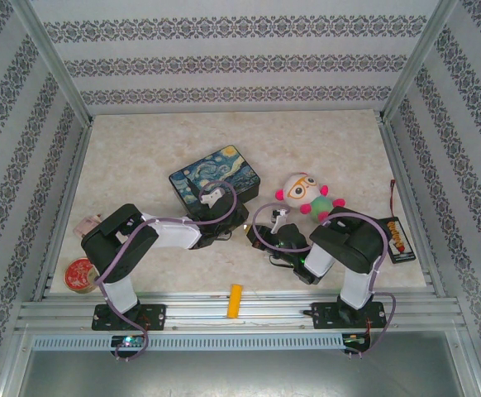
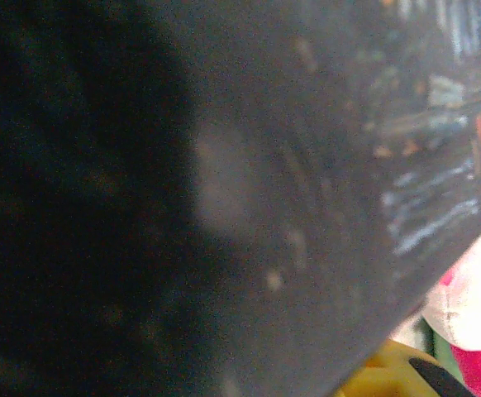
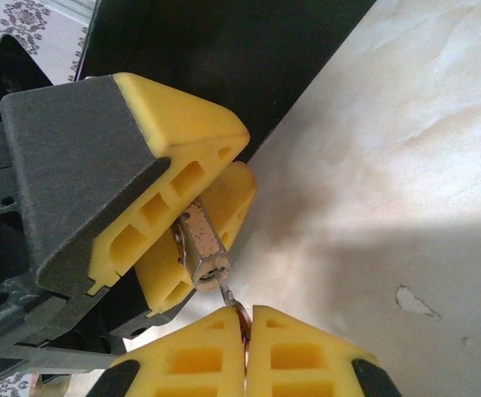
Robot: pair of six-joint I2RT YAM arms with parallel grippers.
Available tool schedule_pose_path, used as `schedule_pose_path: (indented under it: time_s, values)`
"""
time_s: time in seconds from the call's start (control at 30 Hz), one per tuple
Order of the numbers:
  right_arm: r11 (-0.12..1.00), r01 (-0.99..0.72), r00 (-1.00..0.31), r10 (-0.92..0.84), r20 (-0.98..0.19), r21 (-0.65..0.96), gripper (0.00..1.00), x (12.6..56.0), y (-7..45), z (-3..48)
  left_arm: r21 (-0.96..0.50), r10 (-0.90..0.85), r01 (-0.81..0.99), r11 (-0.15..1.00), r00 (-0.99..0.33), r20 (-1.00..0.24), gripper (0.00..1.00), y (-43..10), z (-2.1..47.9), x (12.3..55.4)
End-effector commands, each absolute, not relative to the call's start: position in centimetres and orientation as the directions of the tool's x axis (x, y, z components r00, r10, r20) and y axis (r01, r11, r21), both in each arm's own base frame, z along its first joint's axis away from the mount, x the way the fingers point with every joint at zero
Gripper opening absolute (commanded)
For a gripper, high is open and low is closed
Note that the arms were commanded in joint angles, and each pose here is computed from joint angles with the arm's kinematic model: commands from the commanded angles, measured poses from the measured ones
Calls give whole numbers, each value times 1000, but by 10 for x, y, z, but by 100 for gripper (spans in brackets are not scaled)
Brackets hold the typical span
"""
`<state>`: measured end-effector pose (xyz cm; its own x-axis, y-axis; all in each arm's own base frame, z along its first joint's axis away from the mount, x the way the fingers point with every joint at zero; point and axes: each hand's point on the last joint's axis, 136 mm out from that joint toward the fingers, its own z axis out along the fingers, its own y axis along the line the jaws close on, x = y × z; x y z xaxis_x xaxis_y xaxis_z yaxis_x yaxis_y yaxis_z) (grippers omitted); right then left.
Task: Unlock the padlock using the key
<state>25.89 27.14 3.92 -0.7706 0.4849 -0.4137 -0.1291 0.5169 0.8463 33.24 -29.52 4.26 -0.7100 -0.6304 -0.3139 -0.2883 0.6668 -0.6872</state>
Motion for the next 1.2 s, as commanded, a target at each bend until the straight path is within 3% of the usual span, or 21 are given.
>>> schedule_pose_path:
  time_s: [0.0,1.17]
  values:
    - [499,-155,-742,511,-434,853,0,273,272,51,-684,-627,-352,639,-754,-199,16,-300,27,312]
    - [539,-177,-776,438,-454,823,0,290,260,57,-693,-622,-345,633,-760,-189,16,-300,27,308]
